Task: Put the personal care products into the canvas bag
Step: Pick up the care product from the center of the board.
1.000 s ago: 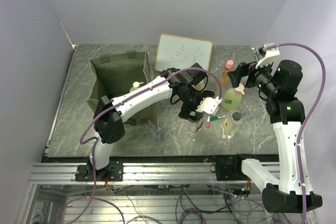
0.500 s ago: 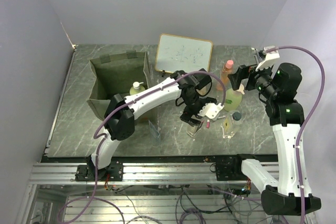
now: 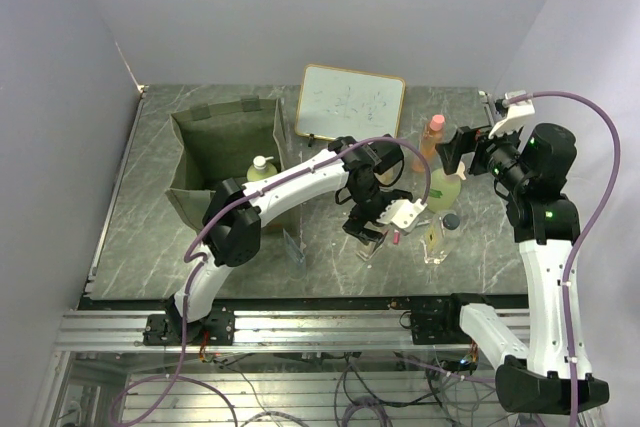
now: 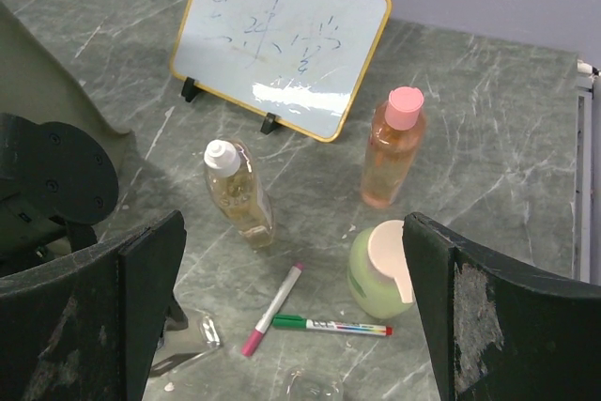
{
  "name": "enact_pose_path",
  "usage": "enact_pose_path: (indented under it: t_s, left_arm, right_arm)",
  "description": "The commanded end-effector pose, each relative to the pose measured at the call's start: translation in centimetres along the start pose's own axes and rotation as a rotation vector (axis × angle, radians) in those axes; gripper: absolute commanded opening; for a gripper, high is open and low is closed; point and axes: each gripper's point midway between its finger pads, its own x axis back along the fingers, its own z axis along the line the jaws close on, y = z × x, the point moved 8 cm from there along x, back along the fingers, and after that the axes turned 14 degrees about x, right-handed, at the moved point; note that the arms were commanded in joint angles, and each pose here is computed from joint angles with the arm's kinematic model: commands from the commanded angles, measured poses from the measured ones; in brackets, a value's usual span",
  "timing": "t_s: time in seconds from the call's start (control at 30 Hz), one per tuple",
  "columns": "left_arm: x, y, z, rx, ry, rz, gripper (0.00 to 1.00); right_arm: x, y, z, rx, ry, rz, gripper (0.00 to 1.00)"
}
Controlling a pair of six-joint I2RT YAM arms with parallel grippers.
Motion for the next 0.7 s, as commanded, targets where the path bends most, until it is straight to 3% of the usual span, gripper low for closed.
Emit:
enact_pose_path:
  t_s: [0.0, 0.17, 0.23, 0.57, 0.67]
  left_arm:
    - [-0.7, 1.1, -0.2, -0.001, -0.032, -0.061, 0.96]
    - [-0.6, 1.1, -0.3, -0.003, -0.034, -0.06, 0.9]
    - [-0.5, 1.3, -0.3, -0.004, -0.035, -0.066, 0.82]
    - [1.9, 2.7, -0.8, 0.035, 0.027, -0.088, 0.12]
    - [3.3, 3.2, -1.5, 0.034, 0.06, -0.092, 0.07]
  right_arm:
    - [0.2, -0.4, 0.1, -0.007, 0.005, 0.007, 1.0]
    - [0.3, -0.5, 0.2, -0.008, 0.009, 0.005, 1.0]
    - [0.3, -0.6, 0.2, -0.008, 0.009, 0.006, 1.0]
    - [0.4, -0.6, 0.1, -0.001, -0.001, 0.011, 1.0]
    - [0.2, -0.7, 0.0, -0.004, 0.0, 0.017, 1.0]
